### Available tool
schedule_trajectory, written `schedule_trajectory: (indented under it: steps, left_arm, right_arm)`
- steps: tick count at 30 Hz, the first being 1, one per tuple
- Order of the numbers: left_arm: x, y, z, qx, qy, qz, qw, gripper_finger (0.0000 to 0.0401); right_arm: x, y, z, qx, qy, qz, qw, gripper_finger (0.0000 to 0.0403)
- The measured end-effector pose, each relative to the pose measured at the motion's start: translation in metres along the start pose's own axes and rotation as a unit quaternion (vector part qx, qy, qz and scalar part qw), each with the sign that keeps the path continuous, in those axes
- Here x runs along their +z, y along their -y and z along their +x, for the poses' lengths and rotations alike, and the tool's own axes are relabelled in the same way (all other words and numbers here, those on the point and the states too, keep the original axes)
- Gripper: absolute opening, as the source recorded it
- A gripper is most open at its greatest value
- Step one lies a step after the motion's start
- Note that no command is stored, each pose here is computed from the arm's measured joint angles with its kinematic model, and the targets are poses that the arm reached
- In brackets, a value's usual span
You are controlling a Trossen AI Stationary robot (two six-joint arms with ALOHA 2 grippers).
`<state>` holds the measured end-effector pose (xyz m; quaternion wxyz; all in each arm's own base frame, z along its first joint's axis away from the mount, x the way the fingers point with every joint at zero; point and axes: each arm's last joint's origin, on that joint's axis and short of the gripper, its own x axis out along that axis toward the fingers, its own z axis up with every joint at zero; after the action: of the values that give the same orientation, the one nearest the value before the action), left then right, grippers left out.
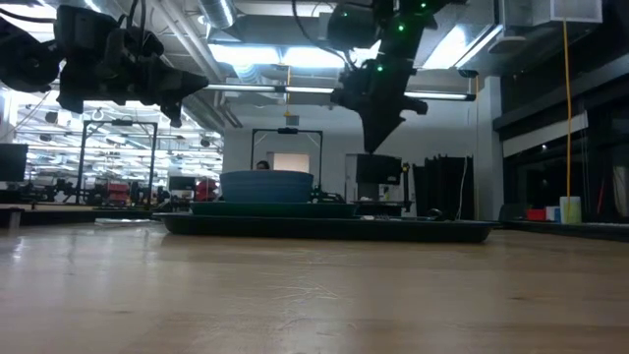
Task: Set up tray
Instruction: Put the blue patterned table knife on top of the table napkin on the black tray
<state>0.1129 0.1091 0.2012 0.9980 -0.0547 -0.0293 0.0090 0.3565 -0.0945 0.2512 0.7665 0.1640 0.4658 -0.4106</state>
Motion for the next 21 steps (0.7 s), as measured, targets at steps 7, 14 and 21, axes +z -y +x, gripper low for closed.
schedule_trajectory:
  steps: [7, 14, 21]
  left_arm:
    - [0.0, 0.0, 0.0, 0.0, 0.0, 0.001, 1.0, 0.0003]
    - [0.001, 0.0, 0.0, 0.0, 0.002, -0.001, 1.0, 0.0003]
    - [-0.001, -0.002, 0.003, 0.036, -0.009, -0.068, 0.997, 0.0003]
  right_arm:
    - [-0.035, -0.018, -0.004, 0.037, 0.046, -0.045, 0.997, 0.0008]
    - [-0.064, -0.026, -0.007, 0.117, 0.157, -0.06, 0.979, 0.0013]
    - [-0.079, -0.027, 0.0, 0.149, 0.227, -0.083, 0.959, 0.0005]
